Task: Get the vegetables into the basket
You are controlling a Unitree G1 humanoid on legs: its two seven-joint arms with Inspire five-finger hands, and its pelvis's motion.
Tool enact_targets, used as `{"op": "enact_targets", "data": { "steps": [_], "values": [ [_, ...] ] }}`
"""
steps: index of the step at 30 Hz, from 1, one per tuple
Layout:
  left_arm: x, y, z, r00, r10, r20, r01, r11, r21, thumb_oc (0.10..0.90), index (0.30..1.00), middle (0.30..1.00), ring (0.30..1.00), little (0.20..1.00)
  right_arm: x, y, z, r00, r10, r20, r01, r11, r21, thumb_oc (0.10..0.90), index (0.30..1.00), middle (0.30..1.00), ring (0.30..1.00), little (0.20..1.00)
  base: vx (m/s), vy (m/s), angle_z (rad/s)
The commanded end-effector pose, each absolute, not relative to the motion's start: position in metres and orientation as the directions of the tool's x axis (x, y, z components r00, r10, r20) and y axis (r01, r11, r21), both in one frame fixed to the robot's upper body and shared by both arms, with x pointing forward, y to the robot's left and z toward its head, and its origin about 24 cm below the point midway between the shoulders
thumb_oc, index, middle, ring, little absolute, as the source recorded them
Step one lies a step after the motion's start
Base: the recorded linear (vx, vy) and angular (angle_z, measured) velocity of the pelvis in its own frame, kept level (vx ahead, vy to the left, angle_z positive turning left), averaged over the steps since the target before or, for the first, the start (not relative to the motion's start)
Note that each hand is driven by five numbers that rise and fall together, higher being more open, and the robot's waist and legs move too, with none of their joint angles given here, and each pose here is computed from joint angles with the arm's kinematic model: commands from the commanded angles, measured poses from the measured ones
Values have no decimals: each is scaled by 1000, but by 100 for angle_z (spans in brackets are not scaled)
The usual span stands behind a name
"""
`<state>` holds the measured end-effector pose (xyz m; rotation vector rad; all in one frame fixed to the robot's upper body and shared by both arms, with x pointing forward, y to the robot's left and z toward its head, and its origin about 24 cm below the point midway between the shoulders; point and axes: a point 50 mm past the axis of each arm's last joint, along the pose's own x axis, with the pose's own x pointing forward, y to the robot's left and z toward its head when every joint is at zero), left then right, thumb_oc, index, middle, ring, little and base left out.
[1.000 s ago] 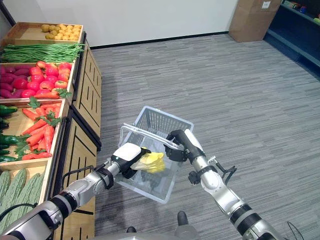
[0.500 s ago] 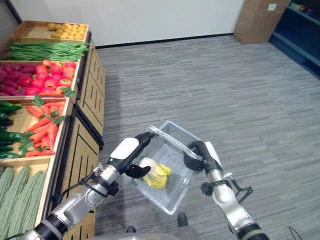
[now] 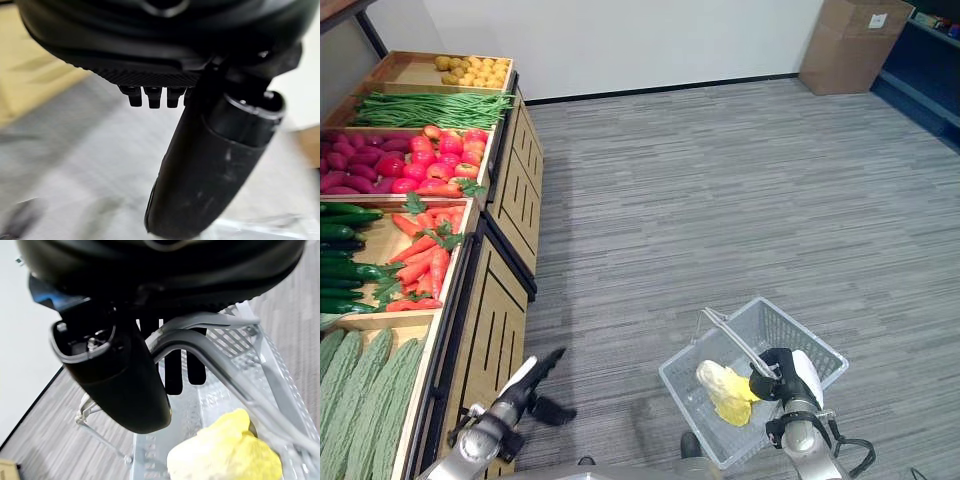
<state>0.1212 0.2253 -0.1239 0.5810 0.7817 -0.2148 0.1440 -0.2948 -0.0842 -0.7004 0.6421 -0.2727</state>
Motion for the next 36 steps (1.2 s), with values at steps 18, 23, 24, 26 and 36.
{"op": "enact_targets", "data": {
  "steps": [18,23,24,26,36],
  "values": [
    [73,262,-154,402,447,-799,227,797,560,900,1000,1000,1000,1000,195,-305,-15,949,-298,-107,104,615,-782,400,300,300,300,300,20,-124,-1],
    [82,260,-153,421,463,-780,175,802,570,900,1000,1000,1000,1000,196,-307,-9,956,-281,-83,103,589,-802,400,300,300,300,300,47,-74,19],
    [87,258,-152,437,454,-777,172,805,568,900,1000,1000,1000,1000,197,-309,-7,954,-291,-74,114,582,-805,400,300,300,300,300,67,25,10],
    [92,255,-152,454,443,-773,188,800,569,900,1000,1000,1000,1000,194,-313,-6,947,-312,-69,130,574,-808,400,300,300,300,300,135,57,28],
    [90,258,-151,468,444,-764,256,759,599,900,1000,1000,1000,1000,189,-304,-18,941,-324,-99,117,586,-802,400,300,300,300,300,244,163,-15]
  ]
}}
